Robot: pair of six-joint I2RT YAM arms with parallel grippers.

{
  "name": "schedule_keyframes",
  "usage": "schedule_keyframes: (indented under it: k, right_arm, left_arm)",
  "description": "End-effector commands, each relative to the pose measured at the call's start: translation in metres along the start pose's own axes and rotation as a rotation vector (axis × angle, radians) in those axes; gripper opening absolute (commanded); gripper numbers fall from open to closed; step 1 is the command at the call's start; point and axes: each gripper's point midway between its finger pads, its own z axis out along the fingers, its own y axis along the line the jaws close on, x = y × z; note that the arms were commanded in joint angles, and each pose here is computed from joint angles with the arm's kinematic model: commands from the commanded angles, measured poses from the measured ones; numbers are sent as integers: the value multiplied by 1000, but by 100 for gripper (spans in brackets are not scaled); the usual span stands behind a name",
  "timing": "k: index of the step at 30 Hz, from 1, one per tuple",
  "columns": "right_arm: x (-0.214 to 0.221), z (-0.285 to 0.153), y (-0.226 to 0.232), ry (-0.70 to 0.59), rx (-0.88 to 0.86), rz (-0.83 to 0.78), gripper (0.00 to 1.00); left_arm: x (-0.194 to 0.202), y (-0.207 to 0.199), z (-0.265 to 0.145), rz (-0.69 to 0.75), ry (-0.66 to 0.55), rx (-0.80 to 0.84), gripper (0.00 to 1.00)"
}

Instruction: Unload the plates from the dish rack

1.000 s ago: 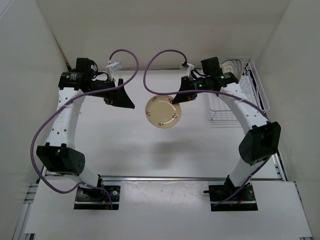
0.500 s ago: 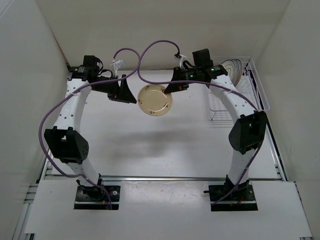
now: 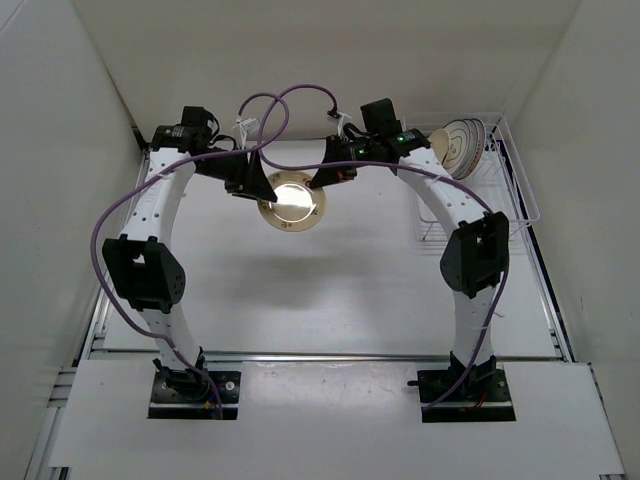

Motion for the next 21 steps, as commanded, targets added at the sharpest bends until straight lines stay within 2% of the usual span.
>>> schedule_keyframes:
  k: [1, 3, 5, 8, 10, 13, 14, 15, 16, 17, 20, 21]
  right_arm:
    - [-25, -6, 23, -62, -49, -70, 0]
    - [-25, -6, 23, -62, -49, -70, 0]
    - [-25, -6, 23, -62, -49, -70, 0]
    - [-22, -5, 21, -56, -47, -62, 0]
    - [-21, -3, 17, -50, -46, -54, 0]
    - [-23, -3, 6, -59, -15, -43, 2]
    - [-22, -3, 0, -59, 20, -29, 12]
    - [-25, -5, -17, -78, 124, -25, 45]
    - [-32, -12, -27, -109, 190, -36, 45]
    - [-32, -18, -33, -117, 255, -24, 61]
    - [-33, -43, -69, -166, 521, -18, 80]
    - [-33, -53, -81, -177, 586, -22, 82]
  left_arm:
    - [-10, -10, -1, 62, -21, 3, 54]
    - [-10, -8, -1, 62, -19, -7, 40]
    - [-12, -5, -1, 62, -18, -16, 30]
    - [-15, -2, -2, 67, -25, -38, 24]
    - [-15, 0, -2, 67, -23, -50, 10]
    - [-17, 6, -5, 66, -31, -110, 10]
    - [-19, 7, -8, 67, -42, -134, 10]
    - [-23, 18, -9, 50, -56, -199, 10]
    - [-28, 23, -12, 47, -72, -239, 10]
    - [-31, 26, -16, 41, -87, -281, 10]
    - [-42, 41, -27, 19, -127, -411, 10]
    - [-46, 47, -32, 9, -146, -437, 10]
